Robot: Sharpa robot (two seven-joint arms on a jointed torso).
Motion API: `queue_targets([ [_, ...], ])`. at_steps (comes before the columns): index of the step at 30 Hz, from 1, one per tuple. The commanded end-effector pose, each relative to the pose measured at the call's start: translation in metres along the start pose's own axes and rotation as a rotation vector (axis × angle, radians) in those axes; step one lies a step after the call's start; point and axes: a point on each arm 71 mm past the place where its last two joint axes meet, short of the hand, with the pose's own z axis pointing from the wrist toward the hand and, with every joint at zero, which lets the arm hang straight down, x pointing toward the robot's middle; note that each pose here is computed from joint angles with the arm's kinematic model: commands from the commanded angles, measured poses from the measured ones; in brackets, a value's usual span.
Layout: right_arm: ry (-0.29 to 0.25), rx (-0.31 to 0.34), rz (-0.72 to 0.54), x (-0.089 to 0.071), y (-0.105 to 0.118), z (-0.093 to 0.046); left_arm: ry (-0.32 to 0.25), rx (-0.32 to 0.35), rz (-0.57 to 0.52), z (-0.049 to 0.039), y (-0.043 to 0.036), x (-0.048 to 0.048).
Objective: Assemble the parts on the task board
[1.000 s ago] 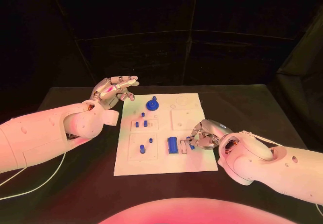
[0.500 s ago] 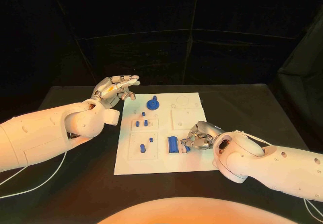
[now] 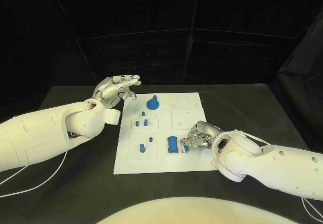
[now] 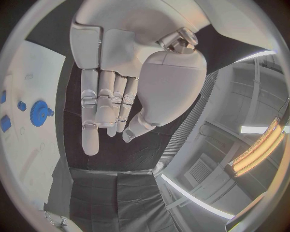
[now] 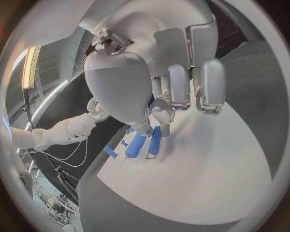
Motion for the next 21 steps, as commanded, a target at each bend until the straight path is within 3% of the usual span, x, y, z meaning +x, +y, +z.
queue_targets([
  [1, 0.043, 0.013, -0.021, 0.0044, 0.0002, -0.0005, 0.021, 0.003, -0.005, 0.0005, -0.0009, 0.0027],
  [21, 0.036, -0.012, -0.036, 0.0044, 0.0035, -0.002, 0.023, -0.001, -0.005, 0.0009, -0.0005, 0.0025],
])
